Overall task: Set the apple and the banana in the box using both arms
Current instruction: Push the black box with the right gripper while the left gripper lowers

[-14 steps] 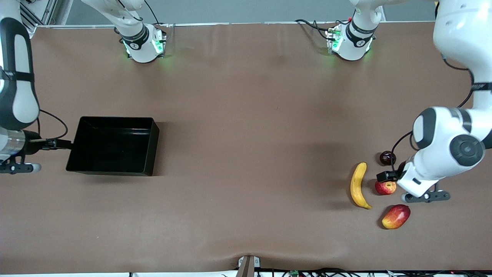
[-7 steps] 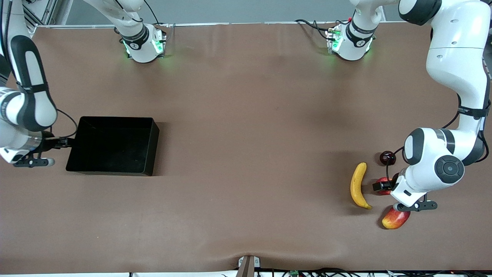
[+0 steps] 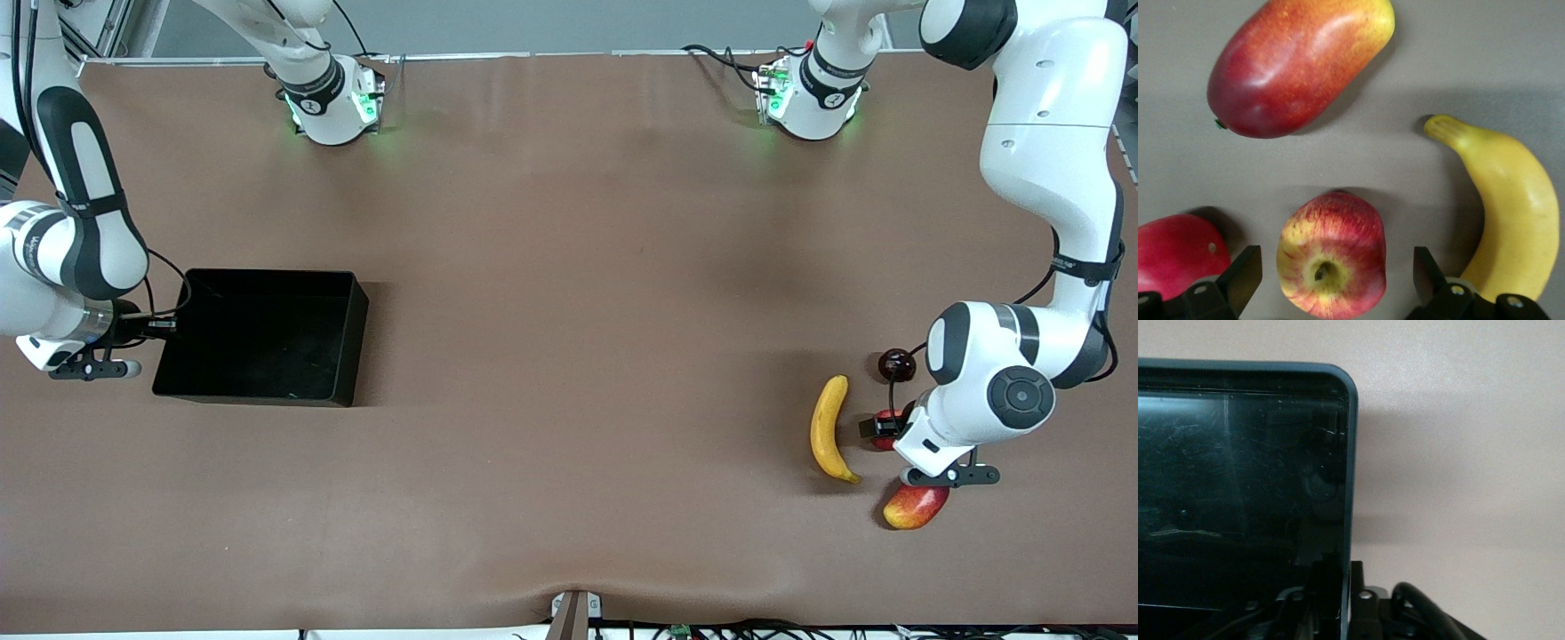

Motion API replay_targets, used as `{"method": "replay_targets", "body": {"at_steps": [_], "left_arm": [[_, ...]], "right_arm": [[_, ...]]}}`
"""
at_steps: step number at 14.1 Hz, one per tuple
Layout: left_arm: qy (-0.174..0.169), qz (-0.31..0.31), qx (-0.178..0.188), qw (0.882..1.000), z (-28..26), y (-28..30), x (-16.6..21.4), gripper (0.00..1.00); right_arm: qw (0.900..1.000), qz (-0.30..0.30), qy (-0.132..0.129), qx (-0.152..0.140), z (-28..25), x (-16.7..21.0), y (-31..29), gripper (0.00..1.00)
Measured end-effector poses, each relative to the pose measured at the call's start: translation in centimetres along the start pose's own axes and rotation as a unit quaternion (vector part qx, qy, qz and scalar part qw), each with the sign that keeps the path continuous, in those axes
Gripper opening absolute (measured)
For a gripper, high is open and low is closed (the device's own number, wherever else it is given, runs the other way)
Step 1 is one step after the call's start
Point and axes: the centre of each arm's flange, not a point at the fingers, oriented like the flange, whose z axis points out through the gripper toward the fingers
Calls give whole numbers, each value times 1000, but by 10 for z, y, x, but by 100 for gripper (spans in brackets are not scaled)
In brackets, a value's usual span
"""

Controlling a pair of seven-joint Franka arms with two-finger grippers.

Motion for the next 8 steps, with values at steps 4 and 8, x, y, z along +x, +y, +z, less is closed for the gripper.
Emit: {"method": "replay_targets", "body": {"at_steps": [4,8], "left_arm": [[-7,1,0,1000,10,1,-1,100],[-6,1,0,1000,10,0,-1,67]], "right_arm": [[1000,-1,-22,11,-18,3,-2,6],[997,-3,-42,64,-81,19,-24,6]]}}
